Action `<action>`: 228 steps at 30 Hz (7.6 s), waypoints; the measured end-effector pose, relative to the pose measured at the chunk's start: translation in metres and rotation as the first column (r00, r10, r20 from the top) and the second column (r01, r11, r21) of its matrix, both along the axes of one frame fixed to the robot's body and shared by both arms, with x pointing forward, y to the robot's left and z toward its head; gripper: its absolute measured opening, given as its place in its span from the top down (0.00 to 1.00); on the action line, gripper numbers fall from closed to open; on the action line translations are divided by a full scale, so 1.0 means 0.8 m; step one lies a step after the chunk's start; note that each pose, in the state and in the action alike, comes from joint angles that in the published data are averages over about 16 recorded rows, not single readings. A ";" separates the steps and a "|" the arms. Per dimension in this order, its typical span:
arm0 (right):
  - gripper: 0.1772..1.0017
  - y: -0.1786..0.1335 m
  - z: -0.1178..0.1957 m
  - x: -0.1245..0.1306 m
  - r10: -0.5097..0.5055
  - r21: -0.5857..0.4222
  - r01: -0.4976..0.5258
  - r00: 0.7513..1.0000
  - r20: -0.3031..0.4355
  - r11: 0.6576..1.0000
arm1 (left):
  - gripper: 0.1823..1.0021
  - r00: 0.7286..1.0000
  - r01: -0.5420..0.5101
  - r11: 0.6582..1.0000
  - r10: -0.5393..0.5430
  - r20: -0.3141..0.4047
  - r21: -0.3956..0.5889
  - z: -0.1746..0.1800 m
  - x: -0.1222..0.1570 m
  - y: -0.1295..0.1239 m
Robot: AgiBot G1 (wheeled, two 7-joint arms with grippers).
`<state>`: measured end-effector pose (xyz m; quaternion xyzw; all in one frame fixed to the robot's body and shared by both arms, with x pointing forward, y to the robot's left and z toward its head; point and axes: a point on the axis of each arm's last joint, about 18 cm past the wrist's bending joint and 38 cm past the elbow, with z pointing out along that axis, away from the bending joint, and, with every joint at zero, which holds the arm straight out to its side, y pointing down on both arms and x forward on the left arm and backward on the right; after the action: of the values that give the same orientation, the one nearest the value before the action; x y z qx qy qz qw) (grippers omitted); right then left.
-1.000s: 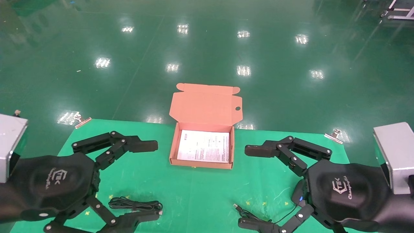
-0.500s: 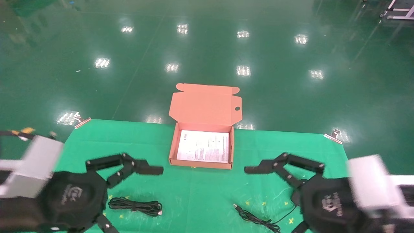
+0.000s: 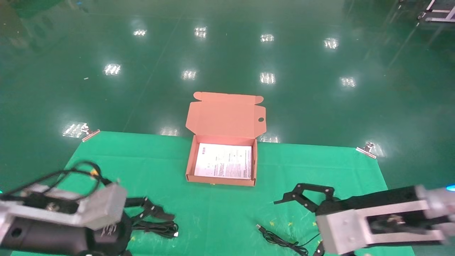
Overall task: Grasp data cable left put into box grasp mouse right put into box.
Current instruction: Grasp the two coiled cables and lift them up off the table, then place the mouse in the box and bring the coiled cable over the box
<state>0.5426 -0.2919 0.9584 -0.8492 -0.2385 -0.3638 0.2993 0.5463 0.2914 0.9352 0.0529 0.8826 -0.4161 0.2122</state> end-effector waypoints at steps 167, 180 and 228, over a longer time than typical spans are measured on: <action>0.93 0.195 0.270 0.193 -0.390 0.388 0.241 0.843 0.370 0.890 | 0.93 0.529 -0.677 0.726 0.371 0.763 0.116 0.273 0.210 -0.026; 0.93 0.233 0.205 0.208 -0.362 0.329 0.261 0.884 0.296 0.907 | 0.93 0.520 -0.759 0.631 0.439 0.733 0.160 0.253 0.200 0.022; 0.89 0.228 0.043 0.246 -0.462 0.249 0.438 0.885 0.048 0.864 | 0.93 0.526 -0.749 0.642 0.426 0.736 0.164 0.230 0.191 0.006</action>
<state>0.7395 -0.1092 0.9928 -0.8200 -0.0052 -0.4935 0.2897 0.6992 0.2966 1.1191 -0.0726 0.7875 -0.0472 0.6102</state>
